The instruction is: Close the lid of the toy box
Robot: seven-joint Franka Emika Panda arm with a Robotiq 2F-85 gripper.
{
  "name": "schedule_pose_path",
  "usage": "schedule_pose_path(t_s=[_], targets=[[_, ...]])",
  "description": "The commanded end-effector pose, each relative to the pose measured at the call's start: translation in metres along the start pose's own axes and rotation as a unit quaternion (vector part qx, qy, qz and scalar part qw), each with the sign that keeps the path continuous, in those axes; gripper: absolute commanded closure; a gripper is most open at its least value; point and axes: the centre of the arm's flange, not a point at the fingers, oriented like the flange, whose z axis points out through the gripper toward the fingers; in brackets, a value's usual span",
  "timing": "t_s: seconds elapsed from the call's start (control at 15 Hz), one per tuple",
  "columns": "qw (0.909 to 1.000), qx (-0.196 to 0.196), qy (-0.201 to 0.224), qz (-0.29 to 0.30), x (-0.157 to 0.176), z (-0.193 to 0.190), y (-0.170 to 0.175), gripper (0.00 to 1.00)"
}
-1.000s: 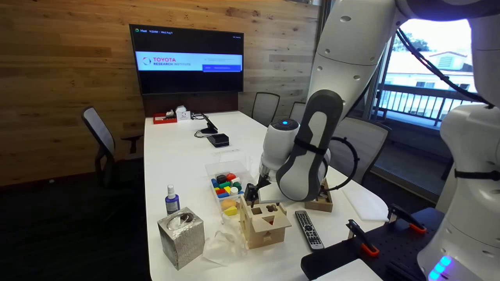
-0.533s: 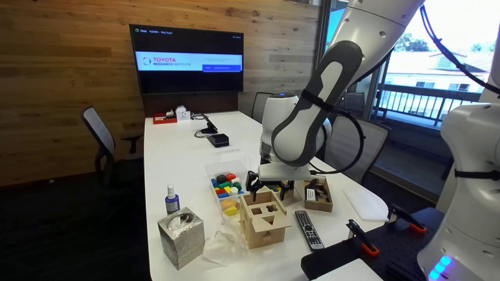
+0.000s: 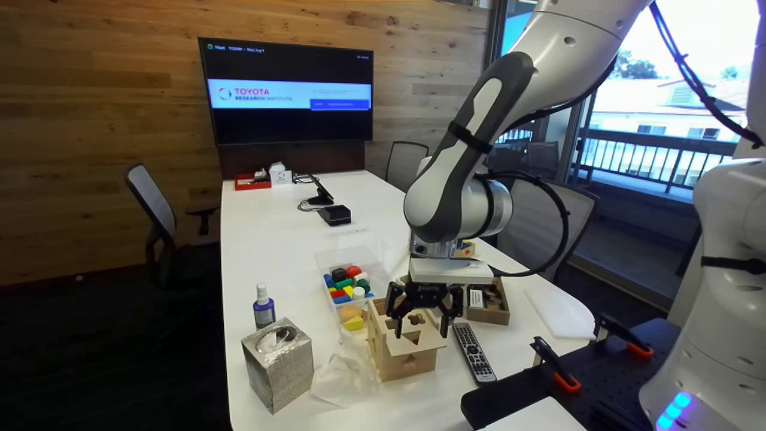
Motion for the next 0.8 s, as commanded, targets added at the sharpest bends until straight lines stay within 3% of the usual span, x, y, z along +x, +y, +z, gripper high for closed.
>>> schedule_pose_path(t_s=[0.0, 0.73], targets=[[0.9994, 0.002, -0.033, -0.006, 0.019, 0.030, 0.009, 0.00], [0.9974, -0.002, -0.069, -0.019, 0.059, 0.074, 0.016, 0.00]])
